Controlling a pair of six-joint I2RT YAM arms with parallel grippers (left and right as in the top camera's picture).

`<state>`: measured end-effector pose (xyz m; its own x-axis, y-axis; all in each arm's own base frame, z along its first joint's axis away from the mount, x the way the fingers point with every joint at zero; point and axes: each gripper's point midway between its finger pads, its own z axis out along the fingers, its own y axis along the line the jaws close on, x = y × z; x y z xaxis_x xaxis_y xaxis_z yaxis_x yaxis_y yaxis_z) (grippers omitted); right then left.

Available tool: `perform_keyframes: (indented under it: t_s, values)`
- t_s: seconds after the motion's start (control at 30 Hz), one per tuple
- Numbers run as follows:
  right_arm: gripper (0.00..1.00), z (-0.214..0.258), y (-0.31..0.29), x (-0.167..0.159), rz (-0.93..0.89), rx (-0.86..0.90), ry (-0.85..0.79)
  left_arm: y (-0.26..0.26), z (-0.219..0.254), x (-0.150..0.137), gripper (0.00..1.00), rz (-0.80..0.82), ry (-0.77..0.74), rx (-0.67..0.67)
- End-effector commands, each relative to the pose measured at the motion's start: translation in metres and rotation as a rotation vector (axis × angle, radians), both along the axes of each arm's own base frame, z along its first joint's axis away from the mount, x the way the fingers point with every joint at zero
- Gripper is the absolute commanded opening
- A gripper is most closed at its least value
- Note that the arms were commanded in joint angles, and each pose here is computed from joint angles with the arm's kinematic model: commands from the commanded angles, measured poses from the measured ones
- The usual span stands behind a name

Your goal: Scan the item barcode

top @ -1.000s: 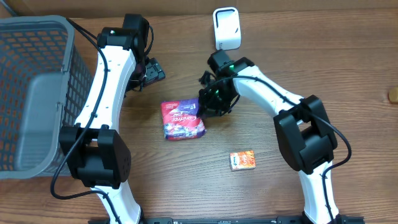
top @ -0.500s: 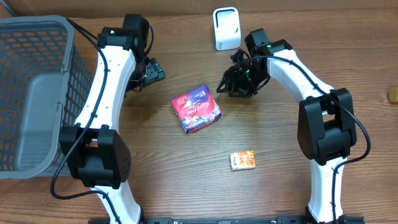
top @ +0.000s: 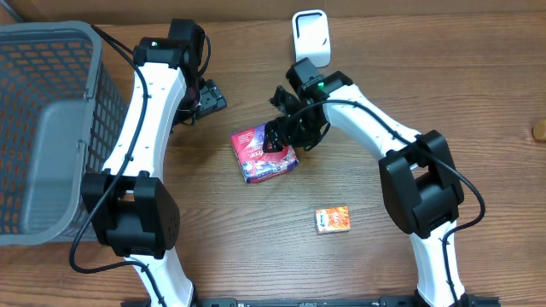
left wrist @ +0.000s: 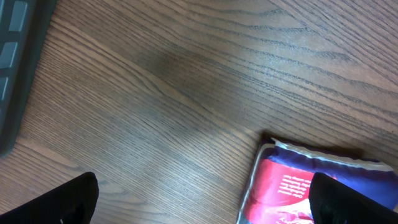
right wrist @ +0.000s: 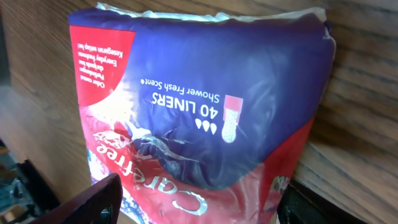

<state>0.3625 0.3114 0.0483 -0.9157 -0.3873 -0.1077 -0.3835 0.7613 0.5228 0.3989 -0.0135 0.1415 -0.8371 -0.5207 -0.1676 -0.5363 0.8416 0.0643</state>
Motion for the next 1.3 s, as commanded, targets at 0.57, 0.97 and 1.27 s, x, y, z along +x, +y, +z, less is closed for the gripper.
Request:
perform_keyframes:
  t_s: [0.57, 0.97, 1.27]
  values:
    - [0.68, -0.005, 0.006, 0.007, -0.043, 0.005, -0.002, 0.002, 0.0, -0.001, 1.0, -0.004, 0.002, 0.01]
    - [0.7, 0.005, 0.018, 0.003, -0.039, 0.085, 0.036, 0.002, 0.0, -0.001, 1.0, -0.003, 0.0, 0.01]
    - [0.7, -0.023, 0.035, -0.004, -0.135, -0.05, -0.015, 0.002, 0.0, -0.001, 1.0, -0.004, 0.001, 0.01]
